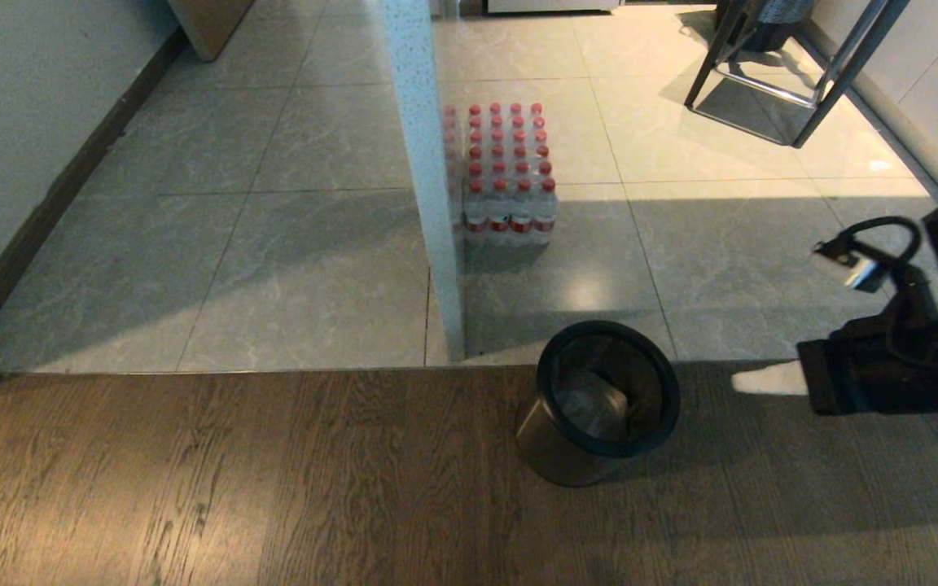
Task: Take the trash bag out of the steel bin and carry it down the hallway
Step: Place the outer trash can on the ground
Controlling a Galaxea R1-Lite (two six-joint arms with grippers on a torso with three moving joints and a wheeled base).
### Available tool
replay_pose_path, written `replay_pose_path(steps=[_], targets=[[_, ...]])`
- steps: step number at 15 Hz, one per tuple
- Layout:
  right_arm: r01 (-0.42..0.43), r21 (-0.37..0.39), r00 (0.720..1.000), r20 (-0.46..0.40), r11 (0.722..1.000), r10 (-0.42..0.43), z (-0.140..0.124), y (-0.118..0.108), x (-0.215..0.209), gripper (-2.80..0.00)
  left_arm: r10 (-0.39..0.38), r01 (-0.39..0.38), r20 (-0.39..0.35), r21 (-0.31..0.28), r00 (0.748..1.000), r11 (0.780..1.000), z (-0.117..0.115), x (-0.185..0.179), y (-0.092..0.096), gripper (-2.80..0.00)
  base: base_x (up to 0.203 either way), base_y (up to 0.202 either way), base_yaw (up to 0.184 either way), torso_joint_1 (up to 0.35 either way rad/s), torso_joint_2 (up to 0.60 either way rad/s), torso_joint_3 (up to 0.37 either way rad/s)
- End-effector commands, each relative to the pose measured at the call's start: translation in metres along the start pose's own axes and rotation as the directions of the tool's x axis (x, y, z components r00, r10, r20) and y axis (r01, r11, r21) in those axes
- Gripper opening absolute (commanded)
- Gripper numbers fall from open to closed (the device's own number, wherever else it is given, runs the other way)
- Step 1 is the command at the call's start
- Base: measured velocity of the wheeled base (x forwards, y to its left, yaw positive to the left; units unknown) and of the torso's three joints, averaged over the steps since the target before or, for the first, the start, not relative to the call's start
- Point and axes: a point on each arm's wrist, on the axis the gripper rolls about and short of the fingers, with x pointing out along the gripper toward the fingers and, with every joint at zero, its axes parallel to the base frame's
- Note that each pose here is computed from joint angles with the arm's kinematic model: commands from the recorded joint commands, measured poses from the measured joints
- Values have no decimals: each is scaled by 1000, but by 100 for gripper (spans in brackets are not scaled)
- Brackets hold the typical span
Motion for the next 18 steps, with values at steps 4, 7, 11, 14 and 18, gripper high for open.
replay_pose_path(steps=[4,7,11,14,18], targets=[[-81,10,976,-204,997,81,-13,-5,83,0,0,0,0,0,1000,1000,0,0,0,-280,0,0,0,0,0,0],[58,-88,974,-211,994,-76,-17,-13,123,0,0,0,0,0,1000,1000,0,0,0,-280,0,0,0,0,0,0],[116,-226,967,-195,967,-162,-15,-7,156,0,0,0,0,0,1000,1000,0,0,0,-280,0,0,0,0,0,0],[92,-247,979,-156,965,-134,-5,10,161,0,0,0,0,0,1000,1000,0,0,0,-280,0,0,0,0,0,0],[63,-277,978,-173,959,-114,-8,22,172,0,0,0,0,0,1000,1000,0,0,0,-280,0,0,0,0,0,0]])
